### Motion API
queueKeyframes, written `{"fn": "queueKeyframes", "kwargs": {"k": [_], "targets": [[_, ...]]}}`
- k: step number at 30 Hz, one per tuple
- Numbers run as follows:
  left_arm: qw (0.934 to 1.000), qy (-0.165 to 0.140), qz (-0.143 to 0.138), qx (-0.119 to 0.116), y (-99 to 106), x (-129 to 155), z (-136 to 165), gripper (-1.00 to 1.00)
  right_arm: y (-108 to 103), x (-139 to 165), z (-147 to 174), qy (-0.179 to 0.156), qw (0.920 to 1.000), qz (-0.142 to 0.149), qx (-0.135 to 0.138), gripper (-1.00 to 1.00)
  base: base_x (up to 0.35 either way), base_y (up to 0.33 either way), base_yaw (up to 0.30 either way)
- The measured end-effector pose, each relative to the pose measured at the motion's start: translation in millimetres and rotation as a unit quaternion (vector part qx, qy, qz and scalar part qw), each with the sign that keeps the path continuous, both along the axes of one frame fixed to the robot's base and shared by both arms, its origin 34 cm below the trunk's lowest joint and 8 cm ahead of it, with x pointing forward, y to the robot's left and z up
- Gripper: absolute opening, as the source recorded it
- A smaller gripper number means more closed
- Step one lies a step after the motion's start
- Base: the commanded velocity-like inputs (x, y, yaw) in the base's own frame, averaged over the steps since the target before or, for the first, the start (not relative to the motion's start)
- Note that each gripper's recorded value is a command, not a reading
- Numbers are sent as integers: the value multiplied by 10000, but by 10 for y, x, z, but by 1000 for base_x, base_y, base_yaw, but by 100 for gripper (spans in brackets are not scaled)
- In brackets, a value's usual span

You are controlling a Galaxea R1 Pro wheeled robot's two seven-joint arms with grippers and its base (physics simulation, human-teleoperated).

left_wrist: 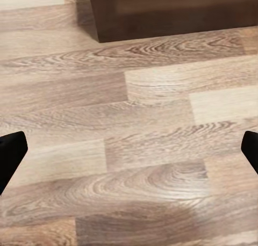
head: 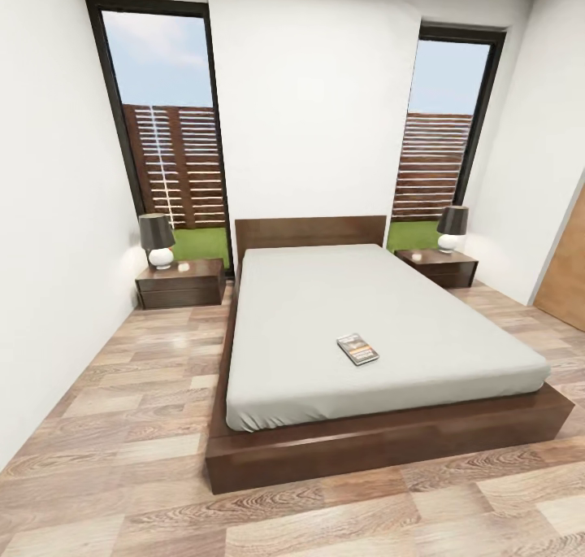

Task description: In the bedroom, move the book from the bed onto either nightstand, and place the two sandals side by side next to the bed.

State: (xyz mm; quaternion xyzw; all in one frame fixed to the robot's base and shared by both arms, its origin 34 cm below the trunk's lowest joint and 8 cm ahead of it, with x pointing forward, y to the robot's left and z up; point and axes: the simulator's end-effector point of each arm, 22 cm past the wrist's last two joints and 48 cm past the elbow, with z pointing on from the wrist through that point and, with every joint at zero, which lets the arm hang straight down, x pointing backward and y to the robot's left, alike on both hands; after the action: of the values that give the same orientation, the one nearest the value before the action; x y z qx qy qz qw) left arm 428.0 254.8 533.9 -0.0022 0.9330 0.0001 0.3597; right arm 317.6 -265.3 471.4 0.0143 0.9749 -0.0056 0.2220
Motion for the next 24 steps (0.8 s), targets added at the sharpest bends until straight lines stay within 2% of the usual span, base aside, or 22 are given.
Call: {"fn": "queueKeyframes", "kwargs": {"k": [3, 8, 10, 24], "targets": [[10000, 0, -19, 6, -5, -3, -2, 100, -23, 2, 1, -1, 10000, -74, -2, 100, 0, 0, 0], [10000, 5, -39, 4, -19, -10, -6, 100, -136, 32, 17, -53, 9982, -596, 66, 100, 0, 0, -73], [10000, 10, -38, 2, -22, -12, -8, 100, -158, 39, 21, -66, 9974, -711, 87, 100, 0, 0, -227], [10000, 5, 30, -13, 9, -10, -7, 100, -188, 43, 25, -79, 9967, -799, 91, 100, 0, 0, -221]]}}
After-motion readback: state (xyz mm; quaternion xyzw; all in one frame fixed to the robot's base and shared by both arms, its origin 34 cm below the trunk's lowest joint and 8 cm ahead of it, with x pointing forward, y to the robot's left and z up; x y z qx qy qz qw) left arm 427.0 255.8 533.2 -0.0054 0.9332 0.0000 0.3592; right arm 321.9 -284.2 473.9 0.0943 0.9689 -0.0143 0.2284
